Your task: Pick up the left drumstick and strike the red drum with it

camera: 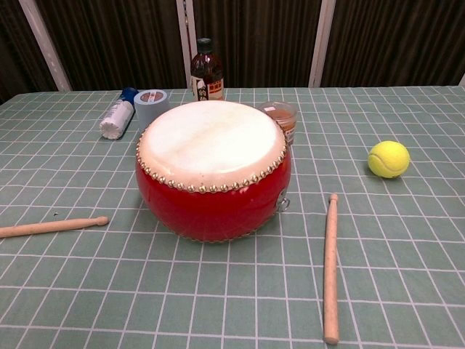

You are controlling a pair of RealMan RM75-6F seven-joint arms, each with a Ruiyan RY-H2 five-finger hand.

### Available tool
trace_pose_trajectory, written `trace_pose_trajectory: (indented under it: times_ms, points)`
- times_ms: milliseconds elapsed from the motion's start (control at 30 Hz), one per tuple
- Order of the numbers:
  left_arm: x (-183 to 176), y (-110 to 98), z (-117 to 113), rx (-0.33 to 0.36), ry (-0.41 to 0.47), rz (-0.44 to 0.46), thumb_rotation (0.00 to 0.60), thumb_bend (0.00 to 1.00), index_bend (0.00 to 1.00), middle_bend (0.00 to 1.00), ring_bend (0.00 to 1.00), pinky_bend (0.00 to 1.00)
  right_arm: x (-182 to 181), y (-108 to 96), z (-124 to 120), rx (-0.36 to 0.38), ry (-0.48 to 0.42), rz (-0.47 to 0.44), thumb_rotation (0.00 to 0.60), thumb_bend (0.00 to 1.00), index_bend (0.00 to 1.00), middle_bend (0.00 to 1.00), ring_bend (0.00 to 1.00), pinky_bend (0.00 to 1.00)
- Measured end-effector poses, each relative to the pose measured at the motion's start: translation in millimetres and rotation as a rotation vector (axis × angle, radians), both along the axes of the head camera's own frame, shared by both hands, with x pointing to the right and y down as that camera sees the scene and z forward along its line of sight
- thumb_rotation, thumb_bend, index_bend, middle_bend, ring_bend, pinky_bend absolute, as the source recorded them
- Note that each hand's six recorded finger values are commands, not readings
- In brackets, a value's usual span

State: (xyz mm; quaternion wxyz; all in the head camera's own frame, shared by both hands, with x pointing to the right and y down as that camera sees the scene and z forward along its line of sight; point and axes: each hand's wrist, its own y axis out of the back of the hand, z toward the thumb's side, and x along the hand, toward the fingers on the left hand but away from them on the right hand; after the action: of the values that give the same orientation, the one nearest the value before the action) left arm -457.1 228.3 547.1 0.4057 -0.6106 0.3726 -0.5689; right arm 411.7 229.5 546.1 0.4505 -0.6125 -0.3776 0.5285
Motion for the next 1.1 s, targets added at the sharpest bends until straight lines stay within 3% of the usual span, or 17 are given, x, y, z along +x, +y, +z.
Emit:
trace_pose_trajectory:
  times_ms: [433, 667, 733, 800, 833, 900, 1000, 1100]
  points:
    - [0, 1, 2, -0.012, -0.004, -0.009, 0.6, 0.0, 0.0, 0.0, 0.0, 0.0, 2, 1, 2, -0.017, -0.005, 0.017, 0.6, 0.34, 0.0, 0.0, 0.0, 0.07]
    - [-1, 3, 6, -0.051, -0.006, -0.026, 0.6, 0.0, 0.0, 0.01, 0.01, 0.03, 2, 2, 4, -0.023, -0.006, 0.018, 0.6, 0.34, 0.0, 0.0, 0.0, 0.07]
    - [0, 2, 8, -0.061, -0.012, -0.022, 0.6, 0.01, 0.0, 0.09, 0.1, 0.17, 2, 4, 5, -0.029, -0.005, 0.018, 0.6, 0.34, 0.0, 0.0, 0.0, 0.07]
    - [2, -1, 9, -0.066, -0.023, -0.017, 0.6, 0.04, 0.02, 0.36, 0.38, 0.48, 2, 5, 5, -0.032, -0.007, 0.018, 0.6, 0.34, 0.0, 0.0, 0.0, 0.07]
    - [4, -2, 10, -0.065, -0.026, -0.013, 0.6, 0.05, 0.04, 0.47, 0.48, 0.55, 1, 5, 4, -0.03, -0.009, 0.018, 0.6, 0.34, 0.0, 0.0, 0.0, 0.07]
    - [10, -8, 11, -0.063, -0.032, -0.001, 0.6, 0.1, 0.18, 0.75, 0.73, 0.7, 1, 5, 4, -0.028, -0.009, 0.013, 0.6, 0.34, 0.0, 0.0, 0.0, 0.07]
    - [17, -16, 17, -0.07, -0.036, 0.002, 0.6, 0.15, 0.38, 0.95, 0.91, 0.83, -1, 4, 4, -0.031, -0.009, 0.007, 0.6, 0.34, 0.0, 0.0, 0.0, 0.07]
    - [23, -21, 27, -0.101, -0.026, -0.021, 0.6, 0.22, 0.44, 1.0, 0.99, 0.9, -2, 4, 5, -0.038, -0.008, 0.005, 0.6, 0.34, 0.0, 0.0, 0.0, 0.07]
